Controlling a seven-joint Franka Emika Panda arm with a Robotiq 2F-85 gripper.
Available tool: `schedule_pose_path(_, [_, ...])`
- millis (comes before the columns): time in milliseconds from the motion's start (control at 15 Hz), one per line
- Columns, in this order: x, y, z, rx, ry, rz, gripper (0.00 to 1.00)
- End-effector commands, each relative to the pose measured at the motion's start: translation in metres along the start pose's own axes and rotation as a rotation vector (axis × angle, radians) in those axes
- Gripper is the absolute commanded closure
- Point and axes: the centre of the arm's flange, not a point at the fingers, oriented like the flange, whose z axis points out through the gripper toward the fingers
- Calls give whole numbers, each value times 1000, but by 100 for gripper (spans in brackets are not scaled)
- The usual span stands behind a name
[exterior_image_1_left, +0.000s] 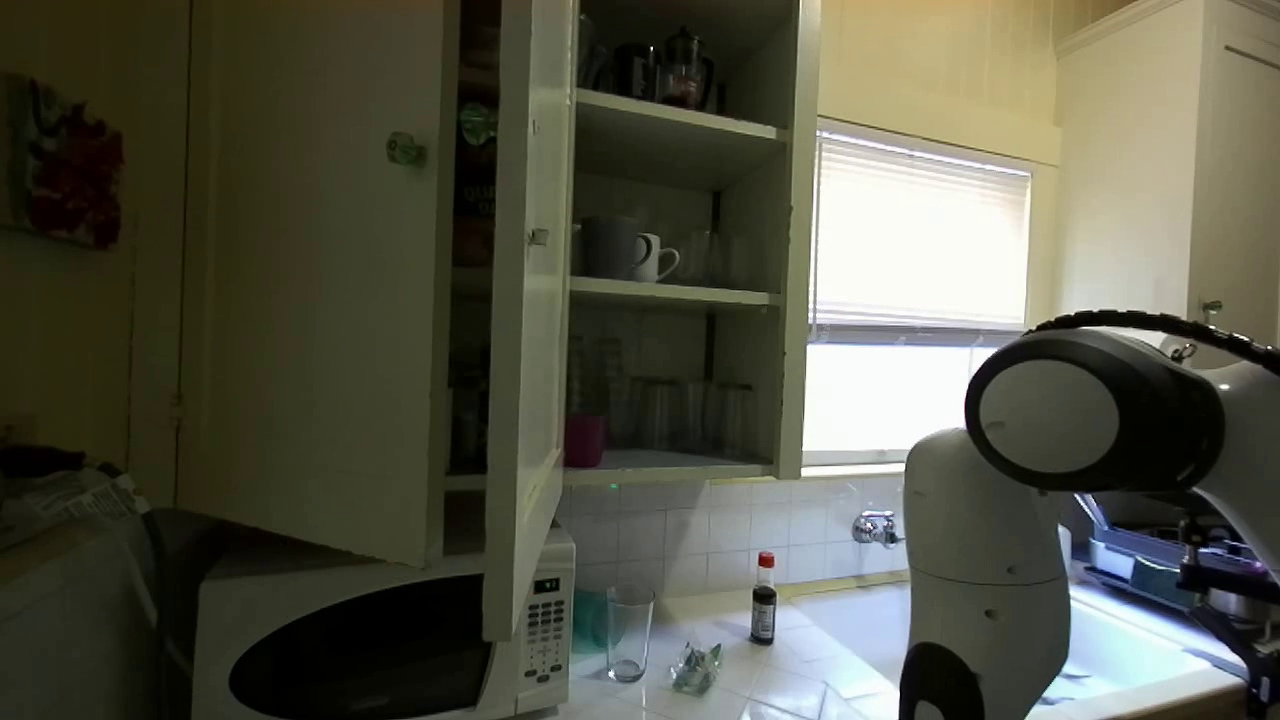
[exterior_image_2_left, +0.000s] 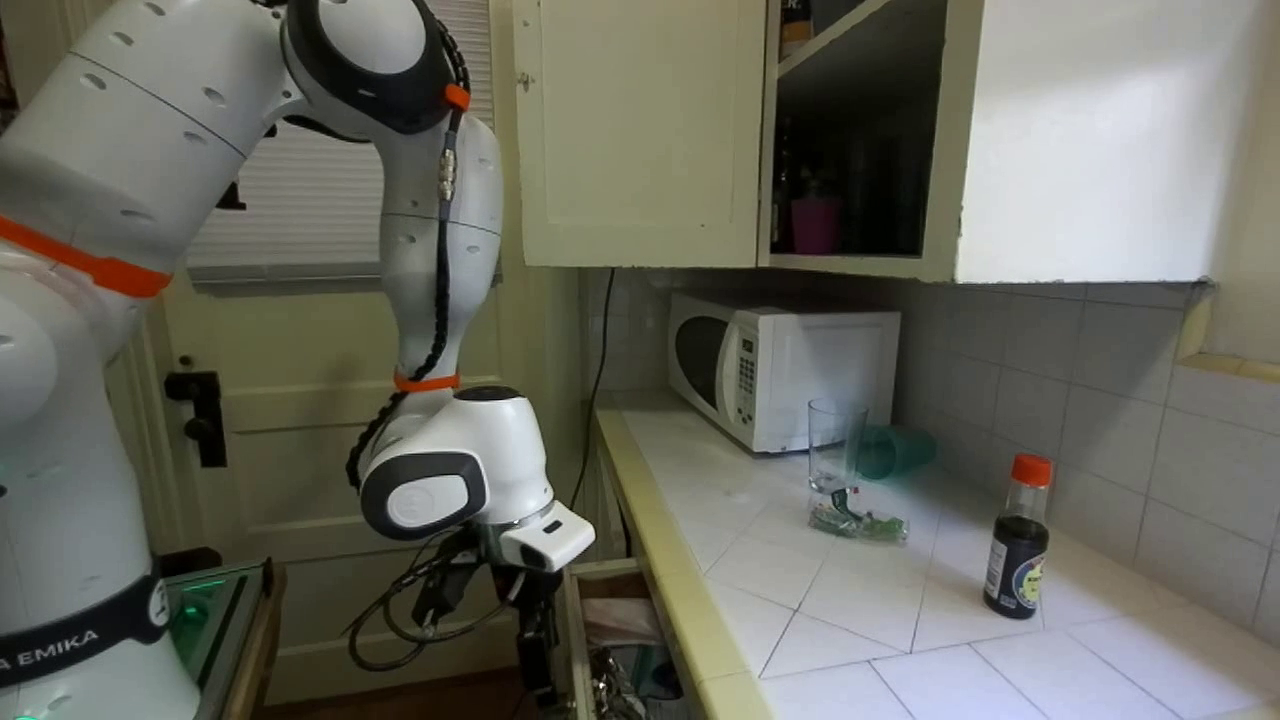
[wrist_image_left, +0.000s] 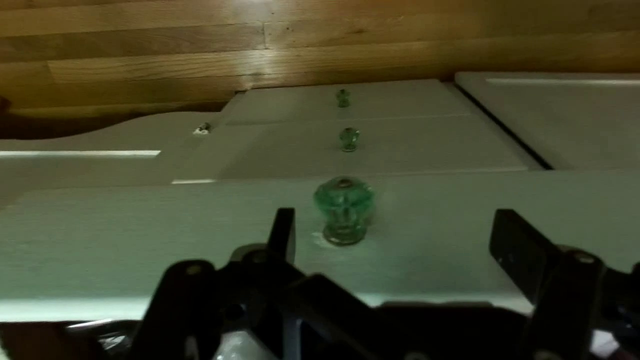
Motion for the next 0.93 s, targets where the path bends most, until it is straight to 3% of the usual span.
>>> schedule_pose_path(0, [-50,12,-22,64,-62,-106,0])
schedule_pose_path(467, [-68,21,-13,18,-108,-108,0])
schedule_pose_path(867, [-66,57,-14,-60,-100,-199,0])
